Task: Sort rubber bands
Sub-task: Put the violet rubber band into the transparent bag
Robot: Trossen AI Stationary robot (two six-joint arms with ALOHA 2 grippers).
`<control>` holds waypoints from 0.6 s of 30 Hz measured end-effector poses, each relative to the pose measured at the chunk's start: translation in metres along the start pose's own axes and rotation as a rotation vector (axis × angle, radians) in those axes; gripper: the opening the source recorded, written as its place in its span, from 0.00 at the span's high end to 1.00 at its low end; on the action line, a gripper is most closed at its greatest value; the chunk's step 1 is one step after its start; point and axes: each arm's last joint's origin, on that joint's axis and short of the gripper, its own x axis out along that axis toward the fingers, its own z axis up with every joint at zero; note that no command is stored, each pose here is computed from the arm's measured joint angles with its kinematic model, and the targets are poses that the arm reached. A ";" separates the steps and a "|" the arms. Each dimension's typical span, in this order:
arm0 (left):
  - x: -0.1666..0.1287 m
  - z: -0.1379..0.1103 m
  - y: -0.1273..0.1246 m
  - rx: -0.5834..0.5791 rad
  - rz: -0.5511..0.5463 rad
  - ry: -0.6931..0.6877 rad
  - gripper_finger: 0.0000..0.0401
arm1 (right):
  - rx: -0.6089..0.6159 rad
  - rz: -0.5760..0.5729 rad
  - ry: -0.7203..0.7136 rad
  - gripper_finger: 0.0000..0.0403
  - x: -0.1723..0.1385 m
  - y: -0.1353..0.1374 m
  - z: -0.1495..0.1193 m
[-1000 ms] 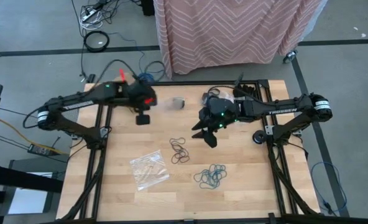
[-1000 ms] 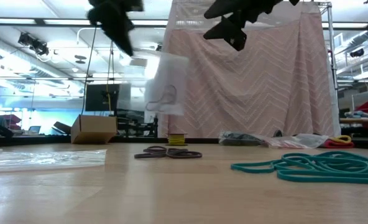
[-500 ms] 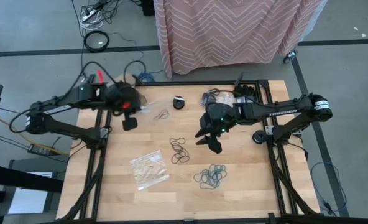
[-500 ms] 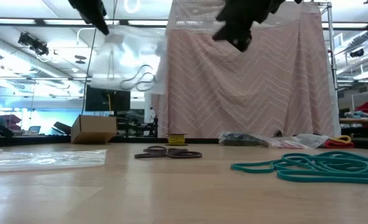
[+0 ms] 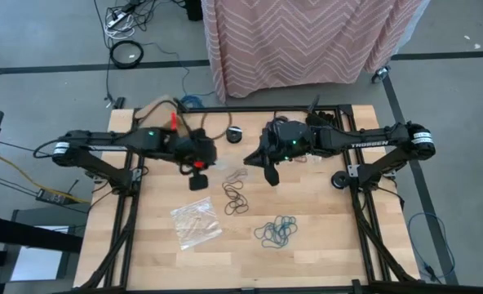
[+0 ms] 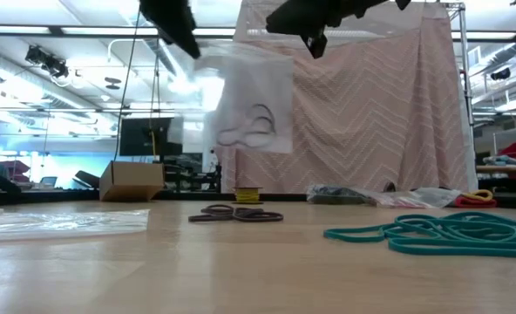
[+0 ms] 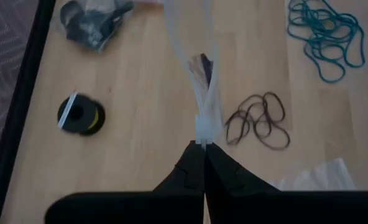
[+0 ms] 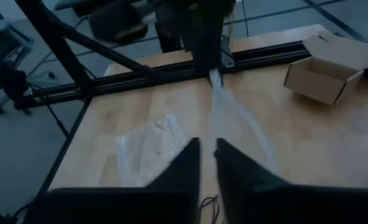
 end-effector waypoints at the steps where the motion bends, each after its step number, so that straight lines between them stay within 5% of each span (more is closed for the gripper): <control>1: 0.004 0.002 -0.002 0.002 -0.003 -0.008 1.00 | -0.012 -0.001 0.003 0.97 0.000 0.000 0.000; 18: 0.015 0.023 -0.009 0.038 -0.085 -0.171 1.00 | -0.017 0.007 0.108 1.00 -0.003 -0.014 -0.009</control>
